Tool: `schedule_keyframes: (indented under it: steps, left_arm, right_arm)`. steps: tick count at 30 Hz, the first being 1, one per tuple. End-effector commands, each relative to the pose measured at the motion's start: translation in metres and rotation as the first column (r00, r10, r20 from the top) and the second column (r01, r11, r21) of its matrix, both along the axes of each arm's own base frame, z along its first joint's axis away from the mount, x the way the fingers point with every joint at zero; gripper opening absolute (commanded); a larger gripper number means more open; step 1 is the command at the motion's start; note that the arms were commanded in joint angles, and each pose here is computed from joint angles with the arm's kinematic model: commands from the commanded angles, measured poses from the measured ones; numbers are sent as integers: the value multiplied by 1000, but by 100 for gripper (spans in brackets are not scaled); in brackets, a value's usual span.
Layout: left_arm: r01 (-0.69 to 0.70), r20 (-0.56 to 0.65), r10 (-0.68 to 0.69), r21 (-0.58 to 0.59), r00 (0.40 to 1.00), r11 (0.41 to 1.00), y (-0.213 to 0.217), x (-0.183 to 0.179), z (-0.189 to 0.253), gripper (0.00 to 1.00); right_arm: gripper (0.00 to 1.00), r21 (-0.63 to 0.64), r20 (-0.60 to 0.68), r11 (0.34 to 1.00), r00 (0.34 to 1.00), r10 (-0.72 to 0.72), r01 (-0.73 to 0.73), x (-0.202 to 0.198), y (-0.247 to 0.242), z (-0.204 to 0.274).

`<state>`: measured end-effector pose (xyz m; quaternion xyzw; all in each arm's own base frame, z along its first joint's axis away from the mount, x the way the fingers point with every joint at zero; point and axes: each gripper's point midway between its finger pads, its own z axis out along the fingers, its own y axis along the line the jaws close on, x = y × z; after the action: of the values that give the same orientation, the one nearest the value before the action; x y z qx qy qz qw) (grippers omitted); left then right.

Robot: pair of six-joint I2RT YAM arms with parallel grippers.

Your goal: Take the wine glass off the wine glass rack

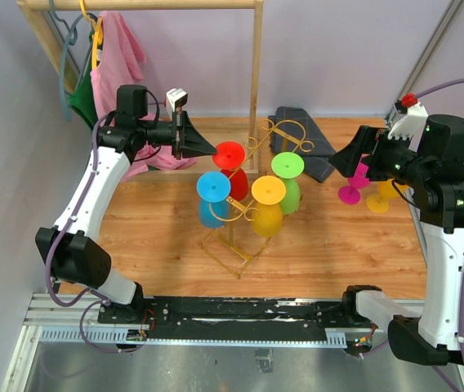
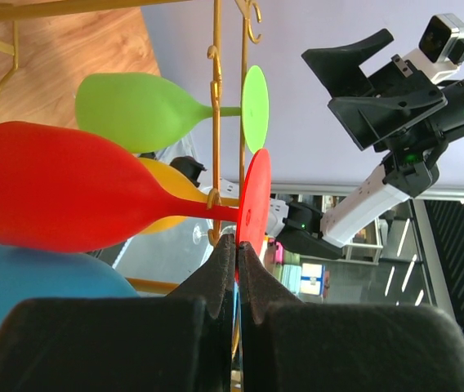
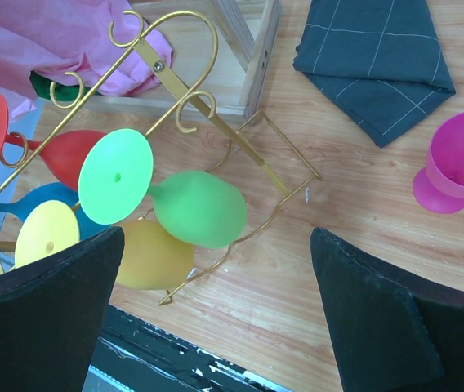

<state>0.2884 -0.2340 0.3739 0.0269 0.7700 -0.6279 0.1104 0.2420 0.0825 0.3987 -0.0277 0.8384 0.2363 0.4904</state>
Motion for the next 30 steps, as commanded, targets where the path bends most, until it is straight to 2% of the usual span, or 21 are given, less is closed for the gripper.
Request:
schedule_keyframes:
  steps: [1, 9, 23, 30]
  left_arm:
    - [15, 17, -14, -16, 1000, 1000, 5, -13, 8, 0]
    - [11, 19, -11, -16, 1000, 1000, 6, -13, 8, 0]
    - [-38, 48, 39, -27, 998, 999, 20, 19, 13, 0]
    - [-57, 153, 59, -20, 986, 998, 31, 51, 20, 0]
  right_arm:
    - [99, 3, 28, 1000, 1000, -1, 1, -2, -1, 5]
    - [99, 7, 32, 1000, 999, -1, 0, -4, -1, 6]
    - [98, 9, 36, 1000, 999, -2, 2, -8, -1, 7]
    - [99, 14, 44, 1000, 999, 4, -4, -6, 1, 12]
